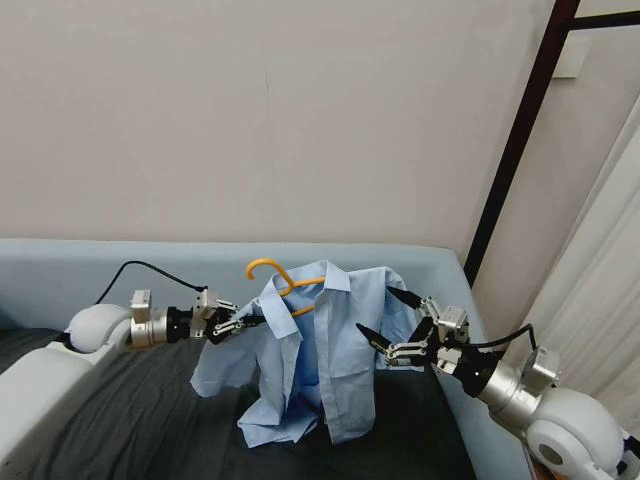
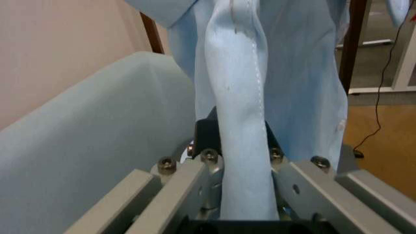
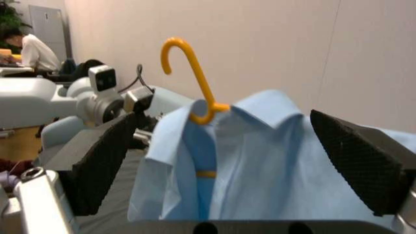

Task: Pick up the clothes from the sofa and hang them on the clothes hanger.

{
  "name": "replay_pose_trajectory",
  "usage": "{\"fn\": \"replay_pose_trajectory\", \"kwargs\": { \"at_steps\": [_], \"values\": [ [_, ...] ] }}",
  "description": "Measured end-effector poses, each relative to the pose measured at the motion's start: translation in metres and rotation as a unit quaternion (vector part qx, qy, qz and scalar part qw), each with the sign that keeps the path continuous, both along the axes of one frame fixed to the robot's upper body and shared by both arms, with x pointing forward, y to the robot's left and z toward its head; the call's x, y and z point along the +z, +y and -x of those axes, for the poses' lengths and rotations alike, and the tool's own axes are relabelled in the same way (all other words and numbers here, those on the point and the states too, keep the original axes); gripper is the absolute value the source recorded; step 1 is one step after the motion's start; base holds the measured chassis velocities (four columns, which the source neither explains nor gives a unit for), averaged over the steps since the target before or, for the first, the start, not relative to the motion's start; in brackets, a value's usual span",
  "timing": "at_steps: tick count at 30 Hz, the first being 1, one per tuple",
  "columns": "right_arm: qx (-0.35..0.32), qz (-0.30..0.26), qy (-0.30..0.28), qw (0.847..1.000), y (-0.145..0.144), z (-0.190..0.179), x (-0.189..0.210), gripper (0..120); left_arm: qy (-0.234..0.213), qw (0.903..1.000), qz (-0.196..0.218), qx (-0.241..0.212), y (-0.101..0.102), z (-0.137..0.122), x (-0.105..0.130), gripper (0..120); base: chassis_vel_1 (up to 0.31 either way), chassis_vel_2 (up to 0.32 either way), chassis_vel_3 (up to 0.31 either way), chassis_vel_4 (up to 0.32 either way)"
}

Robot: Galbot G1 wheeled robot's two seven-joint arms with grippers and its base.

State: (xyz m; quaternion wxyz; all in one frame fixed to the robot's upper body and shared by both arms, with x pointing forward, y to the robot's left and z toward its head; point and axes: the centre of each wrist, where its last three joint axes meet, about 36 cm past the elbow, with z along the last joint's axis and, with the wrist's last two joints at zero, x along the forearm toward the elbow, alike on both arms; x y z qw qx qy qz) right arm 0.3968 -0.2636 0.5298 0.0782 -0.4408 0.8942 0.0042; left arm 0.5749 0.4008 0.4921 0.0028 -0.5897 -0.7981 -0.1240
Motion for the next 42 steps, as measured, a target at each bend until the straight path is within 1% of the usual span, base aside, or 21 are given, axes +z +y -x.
{"fn": "replay_pose_trajectory", "kwargs": {
  "at_steps": [3, 6, 8, 9, 12, 13, 15, 18, 19, 23, 29, 35, 38, 39, 41, 42],
  "values": [
    [-0.016, 0.006, -0.008, 1.0, 0.005, -0.005, -0.004, 100, 0.002, 1.0, 0.003, 0.001, -0.005, -0.006, -0.005, 2, 0.0, 0.0, 0.0, 0.0],
    [-0.045, 0.04, -0.035, 0.998, 0.008, -0.016, -0.015, 100, 0.004, 1.0, 0.002, -0.005, -0.012, -0.014, -0.007, 2, 0.0, 0.0, 0.0, 0.0],
    [-0.07, 0.076, -0.064, 0.993, 0.006, -0.022, -0.024, 100, 0.004, 1.0, -0.001, -0.009, -0.014, -0.018, -0.006, 2, 0.0, 0.0, 0.0, 0.0],
    [-0.07, 0.076, -0.064, 0.993, 0.006, -0.022, -0.024, 100, 0.004, 1.0, -0.001, -0.009, -0.014, -0.018, -0.006, 2, 0.0, 0.0, 0.0, 0.0],
    [-0.106, 0.104, -0.097, 0.984, 0.008, -0.025, -0.032, 100, 0.007, 0.9999, -0.006, -0.01, -0.013, -0.021, -0.007, 2, 0.0, 0.0, 0.0, 0.0],
    [-0.106, 0.104, -0.097, 0.984, 0.008, -0.025, -0.032, 100, 0.007, 0.9999, -0.006, -0.01, -0.013, -0.021, -0.007, 2, 0.0, 0.0, 0.0, 0.0],
    [-0.126, 0.11, -0.1, 0.981, 0.013, -0.024, -0.033, 100, 0.008, 0.9999, -0.008, -0.01, -0.013, -0.024, -0.007, 2, 0.0, 0.0, 0.0, 0.0],
    [-0.162, 0.116, -0.087, 0.976, 0.024, -0.021, -0.034, 100, 0.008, 0.9999, -0.007, -0.013, -0.017, -0.03, -0.006, 2, 0.0, 0.0, 0.0, 0.0],
    [-0.162, 0.116, -0.087, 0.976, 0.024, -0.021, -0.034, 100, 0.008, 0.9999, -0.007, -0.013, -0.017, -0.03, -0.006, 2, 0.0, 0.0, 0.0, 0.0],
    [-0.191, 0.103, -0.074, 0.973, 0.036, -0.023, -0.04, 100, 0.012, 0.9998, -0.004, -0.018, -0.026, -0.036, -0.012, 2, 0.0, 0.0, 0.0, 0.0],
    [-0.195, 0.095, -0.072, 0.973, 0.046, -0.03, -0.045, 100, 0.015, 0.9996, -0.005, -0.024, -0.034, -0.037, -0.017, 2, 0.0, 0.0, 0.0, 0.0],
    [-0.185, 0.087, -0.077, 0.976, 0.051, -0.033, -0.048, 99, 0.016, 0.9996, -0.008, -0.023, -0.033, -0.039, -0.017, 2, 0.0, 0.0, 0.0, 0.0],
    [-0.174, 0.085, -0.084, 0.977, 0.051, -0.035, -0.051, 86, 0.015, 0.9996, -0.008, -0.022, -0.033, -0.042, -0.016, 2, 0.0, 0.0, 0.0, 0.0],
    [-0.174, 0.085, -0.084, 0.977, 0.051, -0.035, -0.051, 86, 0.015, 0.9996, -0.008, -0.022, -0.033, -0.042, -0.016, 2, 0.0, 0.0, 0.0, 0.0],
    [-0.17, 0.085, -0.085, 0.978, 0.051, -0.036, -0.053, 79, 0.015, 0.9996, -0.009, -0.022, -0.034, -0.042, -0.017, 2, 0.0, 0.0, 0.0, 0.0],
    [-0.169, 0.085, -0.087, 0.978, 0.05, -0.037, -0.053, 72, 0.015, 0.9996, -0.01, -0.023, -0.034, -0.043, -0.017, 2, 0.0, 0.0, 0.0, 0.0]
  ]
}}
